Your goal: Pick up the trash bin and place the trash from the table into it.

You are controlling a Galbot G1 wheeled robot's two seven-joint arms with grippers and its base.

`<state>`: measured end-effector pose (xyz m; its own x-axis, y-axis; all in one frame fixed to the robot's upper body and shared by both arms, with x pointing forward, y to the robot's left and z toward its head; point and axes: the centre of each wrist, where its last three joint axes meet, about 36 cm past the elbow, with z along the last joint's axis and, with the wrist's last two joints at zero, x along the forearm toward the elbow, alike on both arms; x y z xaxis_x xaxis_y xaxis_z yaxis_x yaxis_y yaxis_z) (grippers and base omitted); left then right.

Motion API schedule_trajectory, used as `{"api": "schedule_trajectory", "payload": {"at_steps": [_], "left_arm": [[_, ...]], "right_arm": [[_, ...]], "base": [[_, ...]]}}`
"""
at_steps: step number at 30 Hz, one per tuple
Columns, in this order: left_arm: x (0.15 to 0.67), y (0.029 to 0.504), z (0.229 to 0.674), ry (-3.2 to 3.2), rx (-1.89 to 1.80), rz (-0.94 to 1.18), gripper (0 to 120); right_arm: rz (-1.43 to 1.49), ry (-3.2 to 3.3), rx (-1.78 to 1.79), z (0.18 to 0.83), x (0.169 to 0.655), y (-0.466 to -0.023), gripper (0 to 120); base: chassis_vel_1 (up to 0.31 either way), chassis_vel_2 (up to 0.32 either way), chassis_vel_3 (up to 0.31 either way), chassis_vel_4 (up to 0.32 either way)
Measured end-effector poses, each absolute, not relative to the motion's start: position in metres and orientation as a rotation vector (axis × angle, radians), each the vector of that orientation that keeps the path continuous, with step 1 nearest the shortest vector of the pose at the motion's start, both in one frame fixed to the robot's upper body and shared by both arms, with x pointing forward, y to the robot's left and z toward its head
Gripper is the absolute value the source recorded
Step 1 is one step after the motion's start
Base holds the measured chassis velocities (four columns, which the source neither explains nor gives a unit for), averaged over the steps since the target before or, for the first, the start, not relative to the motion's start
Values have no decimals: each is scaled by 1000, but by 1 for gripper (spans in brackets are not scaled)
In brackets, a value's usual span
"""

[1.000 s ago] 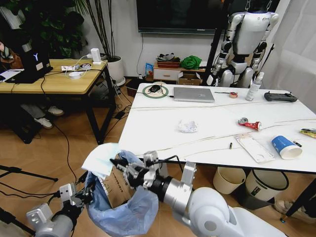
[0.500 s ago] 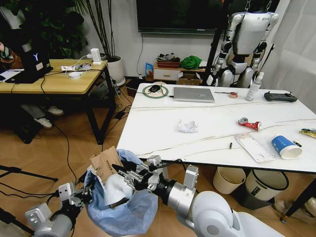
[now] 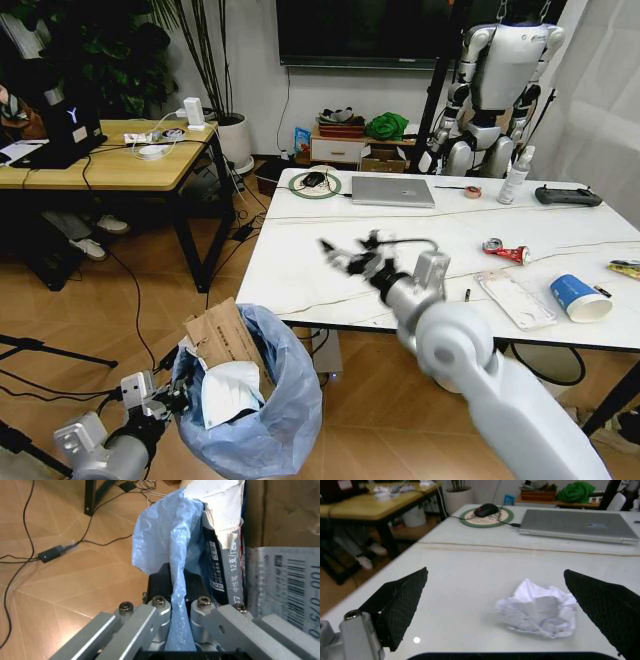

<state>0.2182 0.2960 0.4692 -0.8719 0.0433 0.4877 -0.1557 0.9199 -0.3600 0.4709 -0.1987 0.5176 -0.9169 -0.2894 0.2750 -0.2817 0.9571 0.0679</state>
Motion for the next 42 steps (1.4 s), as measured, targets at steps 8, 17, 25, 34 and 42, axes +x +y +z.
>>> {"api": "schedule_trajectory", "payload": {"at_steps": [8, 17, 25, 34, 42], "left_arm": [[216, 297, 473, -2582, 88, 533, 0], [209, 293, 478, -2594, 103, 528, 0], [204, 291, 479, -2600, 117, 520, 0], [203, 290, 479, -2603, 119, 517, 0], [204, 290, 479, -2604, 116, 518, 0]], "right_arm": [[196, -2836, 604, 511, 530, -252, 100], [386, -2769, 789, 465, 561, -274, 100], [531, -2732, 778, 437, 568, -284, 100], [588, -2726, 777, 421, 570, -287, 100], [605, -2721, 794, 409, 568, -280, 100]], "base": [[0, 0, 0, 0], [0, 0, 0, 0], [0, 0, 0, 0], [0, 0, 0, 0], [0, 0, 0, 0]]}}
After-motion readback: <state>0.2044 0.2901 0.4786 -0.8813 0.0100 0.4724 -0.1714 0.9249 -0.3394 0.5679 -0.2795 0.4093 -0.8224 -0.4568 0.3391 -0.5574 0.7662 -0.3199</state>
